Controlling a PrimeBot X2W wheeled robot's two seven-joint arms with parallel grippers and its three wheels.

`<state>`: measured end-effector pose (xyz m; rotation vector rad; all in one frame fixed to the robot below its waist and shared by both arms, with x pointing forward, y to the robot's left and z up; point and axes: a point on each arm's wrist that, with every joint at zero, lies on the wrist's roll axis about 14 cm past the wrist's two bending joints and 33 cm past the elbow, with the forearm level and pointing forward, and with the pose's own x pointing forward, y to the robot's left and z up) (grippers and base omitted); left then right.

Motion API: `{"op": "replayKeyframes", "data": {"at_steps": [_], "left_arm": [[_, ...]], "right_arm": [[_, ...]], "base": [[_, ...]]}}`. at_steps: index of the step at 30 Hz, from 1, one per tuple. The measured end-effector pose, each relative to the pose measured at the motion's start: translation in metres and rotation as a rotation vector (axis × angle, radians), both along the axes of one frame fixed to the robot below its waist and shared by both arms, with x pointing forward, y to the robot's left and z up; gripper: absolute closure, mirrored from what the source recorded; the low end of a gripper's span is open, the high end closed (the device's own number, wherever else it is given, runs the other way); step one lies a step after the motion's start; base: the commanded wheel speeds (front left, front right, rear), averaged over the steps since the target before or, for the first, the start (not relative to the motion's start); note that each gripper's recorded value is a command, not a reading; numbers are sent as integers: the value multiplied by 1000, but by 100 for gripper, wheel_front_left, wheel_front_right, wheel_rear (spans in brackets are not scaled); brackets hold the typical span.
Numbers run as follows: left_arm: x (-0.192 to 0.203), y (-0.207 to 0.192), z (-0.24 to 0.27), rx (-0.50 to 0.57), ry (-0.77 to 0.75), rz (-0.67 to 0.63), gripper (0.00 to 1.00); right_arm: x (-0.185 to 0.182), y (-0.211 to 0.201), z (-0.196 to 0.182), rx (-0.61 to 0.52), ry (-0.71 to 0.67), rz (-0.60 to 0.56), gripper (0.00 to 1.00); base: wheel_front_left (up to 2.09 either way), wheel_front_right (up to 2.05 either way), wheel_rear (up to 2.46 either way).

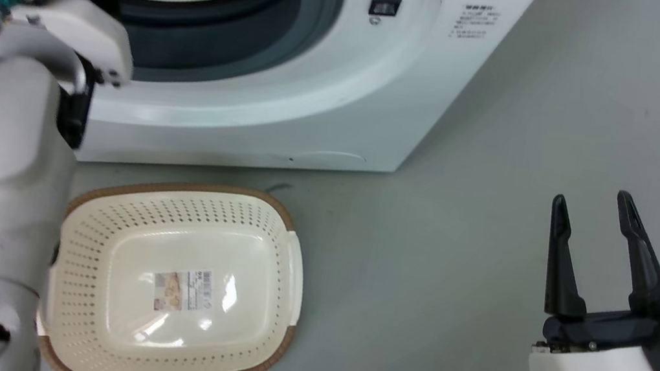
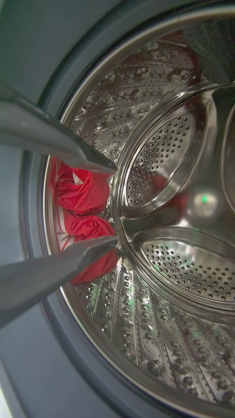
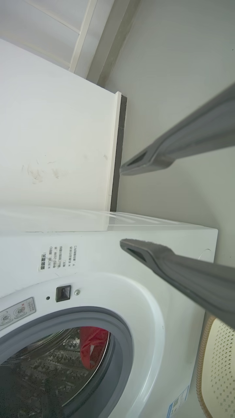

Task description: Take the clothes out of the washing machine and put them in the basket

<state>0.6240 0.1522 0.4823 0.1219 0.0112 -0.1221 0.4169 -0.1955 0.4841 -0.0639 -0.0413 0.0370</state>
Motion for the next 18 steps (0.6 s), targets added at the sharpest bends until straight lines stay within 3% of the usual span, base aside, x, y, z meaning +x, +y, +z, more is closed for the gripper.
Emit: {"op": "replayKeyframes", "data": {"at_steps": [9, 18], "left_arm": [[73, 11, -34, 42, 135, 32, 0], [112, 20, -86, 128, 331, 37, 0]], "right_arm": [[14, -17, -20, 7, 42, -45, 0], [21, -28, -46, 5, 105, -75, 0]], "base": [[0, 0, 0], [0, 0, 0]]}}
